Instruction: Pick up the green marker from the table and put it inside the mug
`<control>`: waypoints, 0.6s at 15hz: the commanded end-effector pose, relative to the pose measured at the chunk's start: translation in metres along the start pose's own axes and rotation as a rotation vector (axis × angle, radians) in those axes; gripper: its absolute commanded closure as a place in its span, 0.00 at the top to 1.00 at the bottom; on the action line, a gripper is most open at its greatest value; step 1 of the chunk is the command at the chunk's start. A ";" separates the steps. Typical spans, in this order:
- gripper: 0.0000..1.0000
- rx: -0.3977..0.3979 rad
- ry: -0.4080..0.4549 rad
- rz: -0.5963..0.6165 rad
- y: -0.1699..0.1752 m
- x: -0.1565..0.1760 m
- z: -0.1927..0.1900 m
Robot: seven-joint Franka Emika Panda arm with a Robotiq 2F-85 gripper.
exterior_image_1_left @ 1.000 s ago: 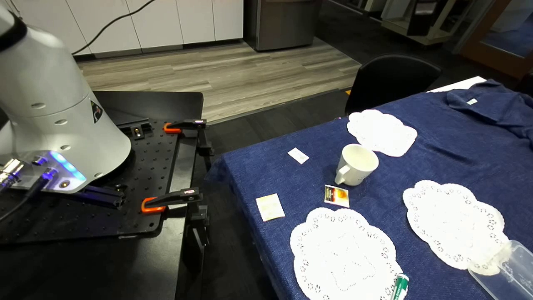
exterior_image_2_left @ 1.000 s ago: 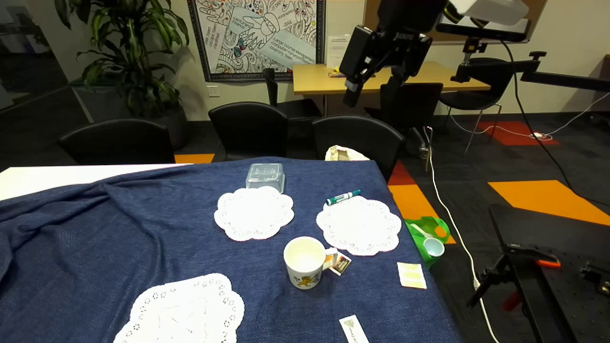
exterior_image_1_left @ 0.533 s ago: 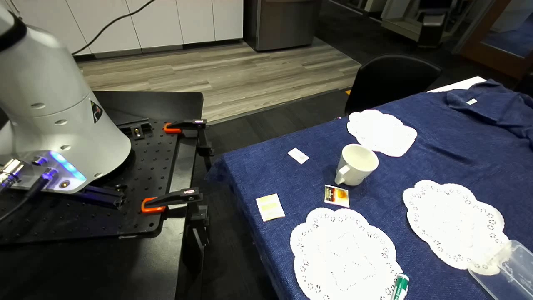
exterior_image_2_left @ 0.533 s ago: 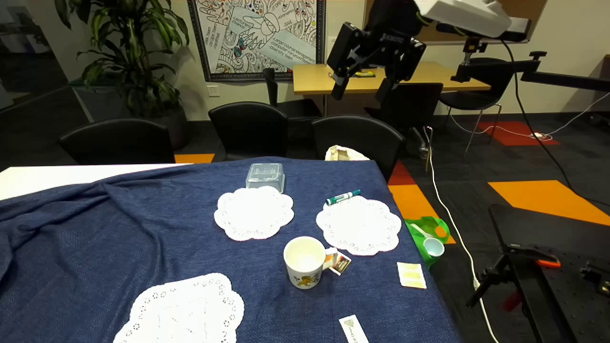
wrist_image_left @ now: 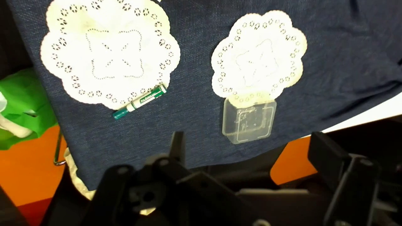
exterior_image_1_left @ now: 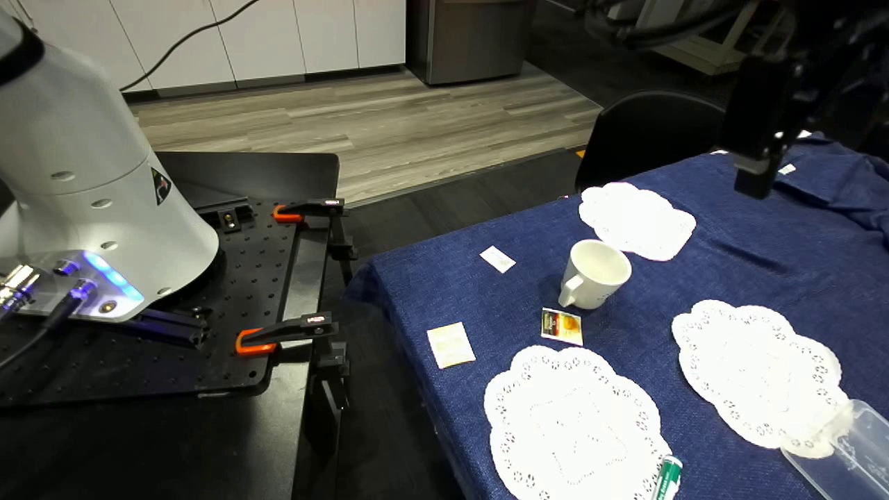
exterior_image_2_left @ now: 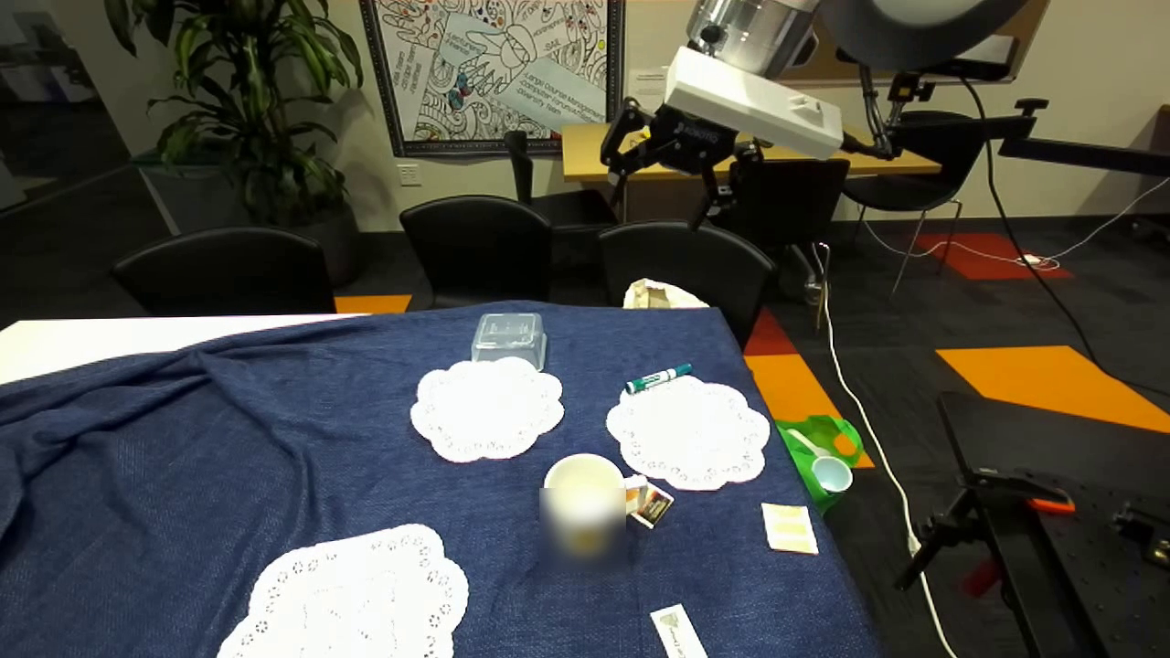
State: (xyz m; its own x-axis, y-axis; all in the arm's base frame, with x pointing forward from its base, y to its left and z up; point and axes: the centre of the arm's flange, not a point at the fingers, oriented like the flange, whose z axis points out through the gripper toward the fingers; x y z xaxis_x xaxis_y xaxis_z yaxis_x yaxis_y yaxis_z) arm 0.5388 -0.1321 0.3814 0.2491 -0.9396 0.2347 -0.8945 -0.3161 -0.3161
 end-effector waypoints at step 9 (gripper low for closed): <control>1.00 -0.302 0.048 0.438 0.037 0.066 0.135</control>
State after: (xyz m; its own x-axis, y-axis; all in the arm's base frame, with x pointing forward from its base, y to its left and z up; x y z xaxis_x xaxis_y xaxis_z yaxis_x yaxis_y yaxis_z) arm 0.5548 -0.2088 0.2823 -0.1240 -0.9703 0.2077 -0.9822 0.0902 -0.1647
